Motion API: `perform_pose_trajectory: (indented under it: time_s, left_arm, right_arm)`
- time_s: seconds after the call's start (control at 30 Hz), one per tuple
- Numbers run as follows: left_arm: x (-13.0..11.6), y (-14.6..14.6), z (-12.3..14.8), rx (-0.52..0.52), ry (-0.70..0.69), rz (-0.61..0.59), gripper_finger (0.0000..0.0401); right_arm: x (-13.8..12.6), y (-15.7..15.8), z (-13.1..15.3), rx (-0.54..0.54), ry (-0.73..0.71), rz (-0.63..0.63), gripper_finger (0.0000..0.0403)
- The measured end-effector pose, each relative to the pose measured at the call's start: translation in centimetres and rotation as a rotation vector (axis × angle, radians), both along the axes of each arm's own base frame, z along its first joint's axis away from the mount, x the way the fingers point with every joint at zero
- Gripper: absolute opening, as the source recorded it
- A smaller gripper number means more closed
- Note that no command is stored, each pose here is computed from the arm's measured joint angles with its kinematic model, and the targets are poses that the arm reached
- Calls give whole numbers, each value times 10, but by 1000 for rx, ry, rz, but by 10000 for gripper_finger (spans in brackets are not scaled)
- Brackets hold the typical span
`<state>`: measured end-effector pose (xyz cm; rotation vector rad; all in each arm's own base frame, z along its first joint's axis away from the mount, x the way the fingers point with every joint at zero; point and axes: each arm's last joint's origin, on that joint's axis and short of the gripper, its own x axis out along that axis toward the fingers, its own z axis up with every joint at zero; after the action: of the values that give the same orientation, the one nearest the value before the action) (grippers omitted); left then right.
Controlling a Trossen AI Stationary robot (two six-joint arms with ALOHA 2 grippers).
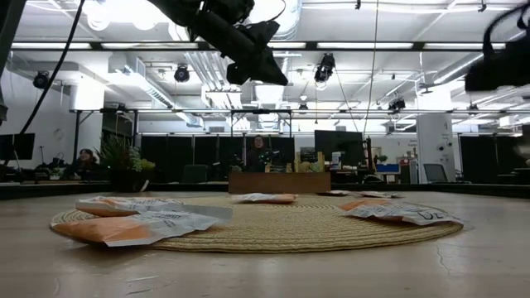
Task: Pick & Place Tea
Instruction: Put the bottom red tea bag into the middle section of the wooden organizer
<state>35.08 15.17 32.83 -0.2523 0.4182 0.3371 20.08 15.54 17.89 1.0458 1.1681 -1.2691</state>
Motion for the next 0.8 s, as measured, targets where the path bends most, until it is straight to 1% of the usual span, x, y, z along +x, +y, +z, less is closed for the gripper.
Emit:
perform_pose_trajectory:
  time_s: [0.07,0.13,0.23,0.33,0.43,0.53,0.63,0.7,0.8]
  left_arm:
    - [-1,-2,3,-18,-20,-43,0]
    - [-1,-3,6,-41,-54,-75,0]
    - [-1,-4,11,-84,-101,-107,0]
    - [-2,-6,16,-141,-141,-145,2]
    - [-4,-8,20,-179,-161,-161,12]
    - [-8,-10,25,-180,-172,-165,33]
    - [-12,-11,28,-206,-172,-169,64]
    - [-15,-13,29,-232,-155,-183,87]
    - [-21,-16,30,-260,-105,-193,119]
  right_arm:
    - [1,-1,11,-23,-11,7,8]
    - [0,-5,19,-74,17,44,8]
    - [3,-9,29,-143,9,108,8]
    - [9,-17,37,-217,11,193,8]
    - [18,-29,44,-283,19,279,8]
    - [29,-43,51,-348,31,389,8]
    - [40,-61,57,-392,74,506,8]
    - [47,-74,61,-432,106,583,8]
    - [56,-91,70,-521,155,681,8]
